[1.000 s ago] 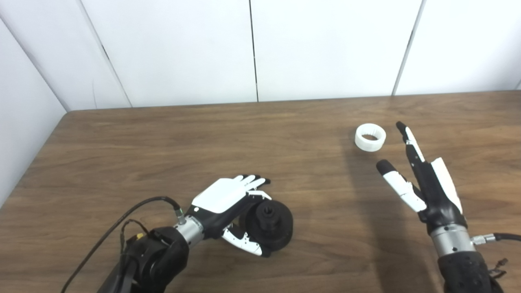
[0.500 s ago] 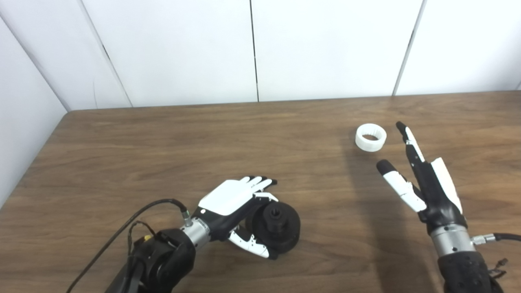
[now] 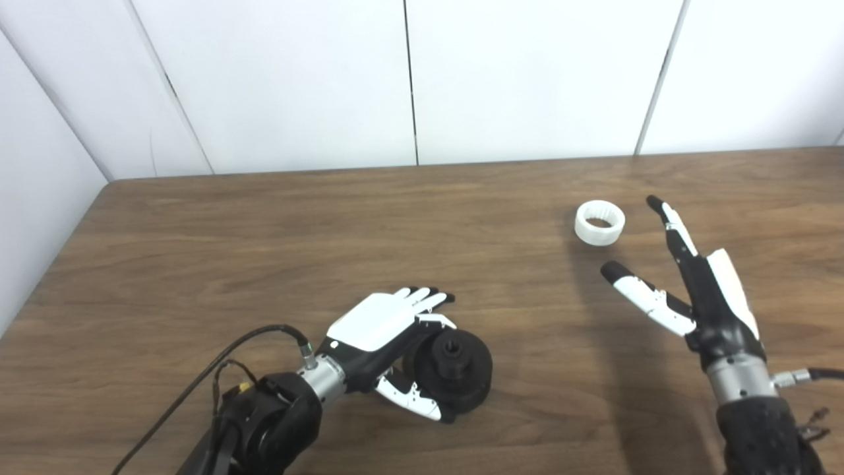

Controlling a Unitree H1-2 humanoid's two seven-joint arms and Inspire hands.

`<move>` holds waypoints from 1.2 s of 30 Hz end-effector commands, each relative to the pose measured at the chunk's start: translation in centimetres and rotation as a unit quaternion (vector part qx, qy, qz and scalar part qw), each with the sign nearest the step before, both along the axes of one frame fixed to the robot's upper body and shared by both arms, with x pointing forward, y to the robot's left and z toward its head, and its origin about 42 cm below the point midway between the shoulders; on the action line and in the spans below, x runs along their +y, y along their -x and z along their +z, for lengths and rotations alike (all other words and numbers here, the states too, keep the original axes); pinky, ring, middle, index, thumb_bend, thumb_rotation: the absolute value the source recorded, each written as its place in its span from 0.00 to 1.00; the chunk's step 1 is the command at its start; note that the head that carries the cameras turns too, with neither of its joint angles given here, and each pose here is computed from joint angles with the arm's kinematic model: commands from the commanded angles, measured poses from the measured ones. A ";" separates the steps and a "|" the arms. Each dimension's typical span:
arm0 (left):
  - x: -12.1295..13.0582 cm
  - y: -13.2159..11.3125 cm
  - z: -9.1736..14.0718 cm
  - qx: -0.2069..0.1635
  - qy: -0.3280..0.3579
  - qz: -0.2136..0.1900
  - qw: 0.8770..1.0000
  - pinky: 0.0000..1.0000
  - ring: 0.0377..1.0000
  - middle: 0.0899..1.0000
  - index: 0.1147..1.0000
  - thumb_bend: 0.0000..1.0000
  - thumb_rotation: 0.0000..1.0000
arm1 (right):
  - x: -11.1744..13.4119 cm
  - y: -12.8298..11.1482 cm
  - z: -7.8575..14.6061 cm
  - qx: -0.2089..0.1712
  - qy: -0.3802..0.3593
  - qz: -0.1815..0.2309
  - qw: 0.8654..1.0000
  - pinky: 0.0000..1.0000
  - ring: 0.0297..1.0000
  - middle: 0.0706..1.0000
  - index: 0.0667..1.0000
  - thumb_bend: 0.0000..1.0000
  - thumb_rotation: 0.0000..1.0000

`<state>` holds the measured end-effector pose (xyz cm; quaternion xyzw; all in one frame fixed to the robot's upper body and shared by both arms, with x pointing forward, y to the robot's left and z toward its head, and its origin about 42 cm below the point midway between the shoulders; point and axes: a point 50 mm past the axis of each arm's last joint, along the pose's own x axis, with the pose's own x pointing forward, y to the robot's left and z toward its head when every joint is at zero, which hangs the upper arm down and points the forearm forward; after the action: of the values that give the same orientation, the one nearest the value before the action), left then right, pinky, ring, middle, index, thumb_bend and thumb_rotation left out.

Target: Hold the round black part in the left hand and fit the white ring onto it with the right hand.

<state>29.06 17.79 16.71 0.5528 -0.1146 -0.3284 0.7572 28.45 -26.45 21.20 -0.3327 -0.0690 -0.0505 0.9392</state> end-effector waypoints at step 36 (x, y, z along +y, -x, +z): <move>-0.2 -0.7 -0.1 -0.019 -0.003 -0.020 1.000 1.00 1.00 0.98 0.69 0.88 0.56 | -4.0 -13.8 1.7 0.078 0.161 -0.001 0.984 1.00 1.00 0.99 0.82 0.89 0.46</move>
<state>29.32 17.66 16.35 0.5508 -0.1286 -0.3306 0.7555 40.85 -30.26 19.62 -0.4674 0.0430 0.0001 0.8830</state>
